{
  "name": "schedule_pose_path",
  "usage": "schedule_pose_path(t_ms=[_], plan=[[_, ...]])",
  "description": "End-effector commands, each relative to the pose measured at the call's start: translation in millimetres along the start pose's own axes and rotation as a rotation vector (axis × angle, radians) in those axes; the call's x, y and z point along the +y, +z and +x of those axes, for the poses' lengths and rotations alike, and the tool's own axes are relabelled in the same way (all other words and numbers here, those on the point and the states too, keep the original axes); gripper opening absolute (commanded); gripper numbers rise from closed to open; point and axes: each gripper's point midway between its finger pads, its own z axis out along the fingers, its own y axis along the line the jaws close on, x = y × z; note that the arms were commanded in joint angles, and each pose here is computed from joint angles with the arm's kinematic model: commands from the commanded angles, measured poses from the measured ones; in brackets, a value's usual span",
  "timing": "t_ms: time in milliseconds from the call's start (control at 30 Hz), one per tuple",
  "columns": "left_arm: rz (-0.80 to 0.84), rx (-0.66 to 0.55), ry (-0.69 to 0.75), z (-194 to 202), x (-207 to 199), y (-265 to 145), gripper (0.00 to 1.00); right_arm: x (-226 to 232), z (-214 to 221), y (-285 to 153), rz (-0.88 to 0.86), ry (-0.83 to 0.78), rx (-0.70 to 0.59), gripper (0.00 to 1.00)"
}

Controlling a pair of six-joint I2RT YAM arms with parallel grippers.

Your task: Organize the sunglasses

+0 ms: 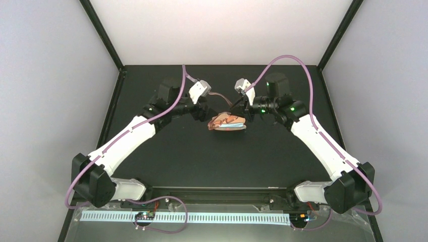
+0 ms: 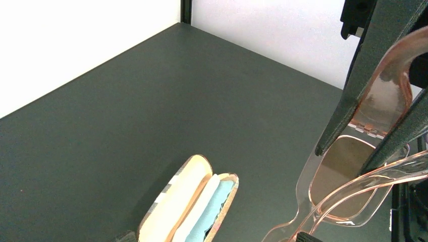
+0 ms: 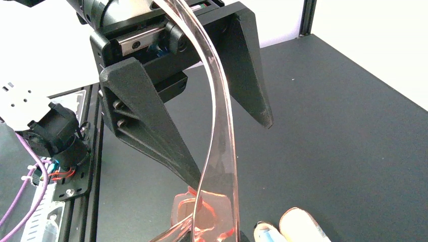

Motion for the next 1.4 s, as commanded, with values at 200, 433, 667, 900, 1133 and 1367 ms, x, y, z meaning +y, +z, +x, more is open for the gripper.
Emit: schedule_pose_path(t_ms=[200,433,667,900,1133,1367], plan=[[-0.033,0.011,0.023,2.3,5.0,2.0,0.88,-7.2,-6.6,-8.9,0.050,-0.047,-0.028,0.05],[0.225,-0.034,0.019,-2.7,-22.5,-19.5,0.97,5.1,0.7,-19.1,0.039,-0.204,-0.012,0.04],[0.595,-0.047,0.010,14.8,-69.2,-30.2,0.99,34.8,-1.3,-30.3,-0.062,-0.289,-0.043,0.05],[0.568,-0.066,0.188,38.5,-82.6,-24.8,0.99,58.1,-9.4,-37.4,-0.171,-0.271,-0.092,0.06],[0.528,-0.066,0.223,38.6,-81.1,-18.9,0.98,55.4,-9.9,-32.7,-0.189,-0.213,-0.107,0.06],[0.502,-0.056,0.244,40.2,-80.4,-15.7,0.82,43.5,-11.3,-28.9,-0.151,-0.165,-0.118,0.06]])
